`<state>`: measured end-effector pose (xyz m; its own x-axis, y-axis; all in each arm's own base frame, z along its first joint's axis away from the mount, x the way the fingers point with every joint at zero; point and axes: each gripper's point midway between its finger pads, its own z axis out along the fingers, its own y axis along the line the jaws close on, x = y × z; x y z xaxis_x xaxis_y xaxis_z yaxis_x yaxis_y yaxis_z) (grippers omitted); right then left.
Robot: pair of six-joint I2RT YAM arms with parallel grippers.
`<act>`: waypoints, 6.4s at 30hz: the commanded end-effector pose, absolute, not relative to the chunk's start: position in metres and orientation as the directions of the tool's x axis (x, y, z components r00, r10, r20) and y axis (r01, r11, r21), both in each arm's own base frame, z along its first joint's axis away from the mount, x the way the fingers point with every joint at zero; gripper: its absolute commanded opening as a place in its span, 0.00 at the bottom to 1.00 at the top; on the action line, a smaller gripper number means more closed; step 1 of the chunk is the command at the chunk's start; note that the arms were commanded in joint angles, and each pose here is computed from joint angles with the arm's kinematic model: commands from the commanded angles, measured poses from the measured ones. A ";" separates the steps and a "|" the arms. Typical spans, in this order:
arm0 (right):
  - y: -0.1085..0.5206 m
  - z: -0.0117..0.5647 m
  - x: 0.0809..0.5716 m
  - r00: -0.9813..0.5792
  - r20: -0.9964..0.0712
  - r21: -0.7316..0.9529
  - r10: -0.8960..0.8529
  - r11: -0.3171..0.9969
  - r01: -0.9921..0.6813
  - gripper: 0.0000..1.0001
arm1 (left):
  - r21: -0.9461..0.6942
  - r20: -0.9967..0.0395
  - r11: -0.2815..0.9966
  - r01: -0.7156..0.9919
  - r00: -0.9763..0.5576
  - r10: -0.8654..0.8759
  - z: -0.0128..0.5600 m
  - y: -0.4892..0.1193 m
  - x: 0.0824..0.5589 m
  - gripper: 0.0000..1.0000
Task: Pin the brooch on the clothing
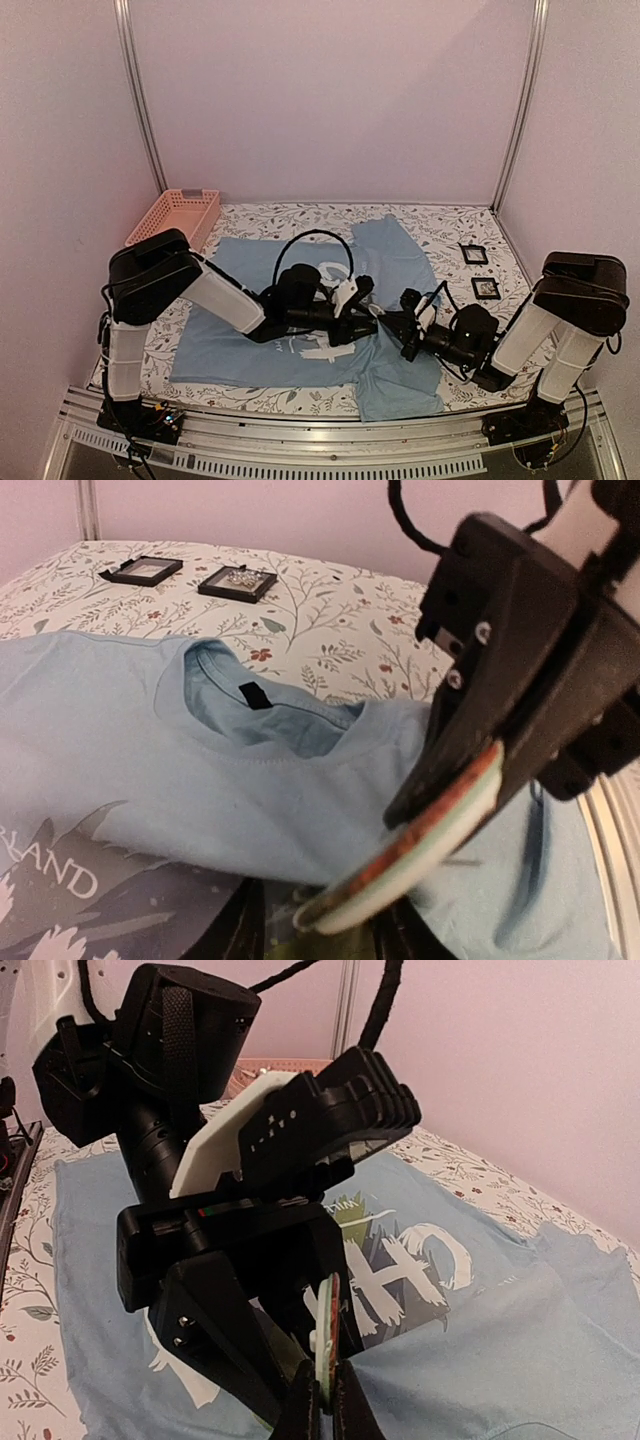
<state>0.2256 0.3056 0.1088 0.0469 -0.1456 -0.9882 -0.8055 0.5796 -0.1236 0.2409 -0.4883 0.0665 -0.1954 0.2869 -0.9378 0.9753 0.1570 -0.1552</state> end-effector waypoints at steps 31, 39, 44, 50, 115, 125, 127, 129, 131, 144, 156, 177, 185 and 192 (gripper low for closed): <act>0.306 0.103 0.209 -0.019 -0.990 -0.026 -0.141 0.309 -0.951 0.00 | -0.044 -0.961 0.003 0.999 -0.043 0.274 0.097 -0.468 0.221 0.05; 0.305 0.100 0.214 -0.020 -0.988 -0.032 -0.154 0.329 -0.944 0.30 | -0.070 -0.960 0.010 0.998 -0.070 0.271 0.100 -0.467 0.221 0.00; 0.313 0.097 0.217 -0.028 -0.988 -0.021 -0.153 0.309 -0.951 0.38 | -0.071 -0.963 0.011 0.997 -0.072 0.261 0.104 -0.468 0.222 0.00; 0.312 0.106 0.221 -0.010 -0.994 -0.026 -0.110 0.329 -0.944 0.25 | -0.074 -0.962 0.001 0.997 -0.072 0.263 0.102 -0.467 0.219 0.00; 0.302 0.109 0.203 -0.084 -0.996 0.073 -0.028 0.283 -0.956 0.39 | -0.158 -0.959 0.068 0.985 -0.170 0.229 0.112 -0.462 0.220 0.00; 0.312 0.106 0.221 -0.111 -0.994 0.105 0.000 0.312 -0.944 0.35 | -0.157 -0.961 0.073 0.985 -0.169 0.217 0.116 -0.463 0.219 0.00; 0.314 0.108 0.223 -0.107 -0.994 0.104 0.005 0.313 -0.944 0.32 | -0.158 -0.961 0.071 0.985 -0.170 0.220 0.115 -0.463 0.218 0.00; 0.316 0.107 0.225 -0.107 -0.994 0.104 0.005 0.312 -0.945 0.25 | -0.156 -0.961 0.068 0.985 -0.167 0.218 0.116 -0.463 0.218 0.00; 0.316 0.106 0.226 -0.108 -0.994 0.104 0.004 0.312 -0.944 0.21 | -0.150 -0.963 0.070 0.986 -0.162 0.216 0.117 -0.463 0.218 0.00; 0.310 0.100 0.227 -0.126 -0.992 0.118 -0.001 0.347 -0.930 0.14 | -0.130 -0.966 0.066 0.989 -0.142 0.214 0.118 -0.462 0.218 0.00; 0.314 0.097 0.228 -0.168 -0.986 0.154 -0.013 0.336 -0.929 0.09 | -0.064 -0.970 0.039 0.997 -0.072 0.230 0.116 -0.465 0.209 0.00; 0.292 0.101 0.250 -0.260 -0.964 0.259 0.058 0.425 -0.867 0.03 | -0.010 -0.969 0.059 0.998 -0.024 0.244 0.114 -0.462 0.206 0.00; 0.290 0.101 0.244 -0.263 -0.963 0.264 0.059 0.407 -0.875 0.06 | -0.009 -0.969 0.071 0.997 -0.026 0.246 0.112 -0.461 0.208 0.00; 0.286 0.101 0.223 -0.188 -0.982 0.179 0.010 0.355 -0.918 0.15 | 0.010 -0.965 0.106 0.994 -0.018 0.261 0.110 -0.459 0.214 0.00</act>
<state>0.2189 0.3020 0.0932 -0.2616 -0.0011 -0.9652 -0.9190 0.3061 0.2487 0.2156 -0.4636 0.1027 -0.0491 0.2633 -0.9635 0.9945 0.1022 -0.0228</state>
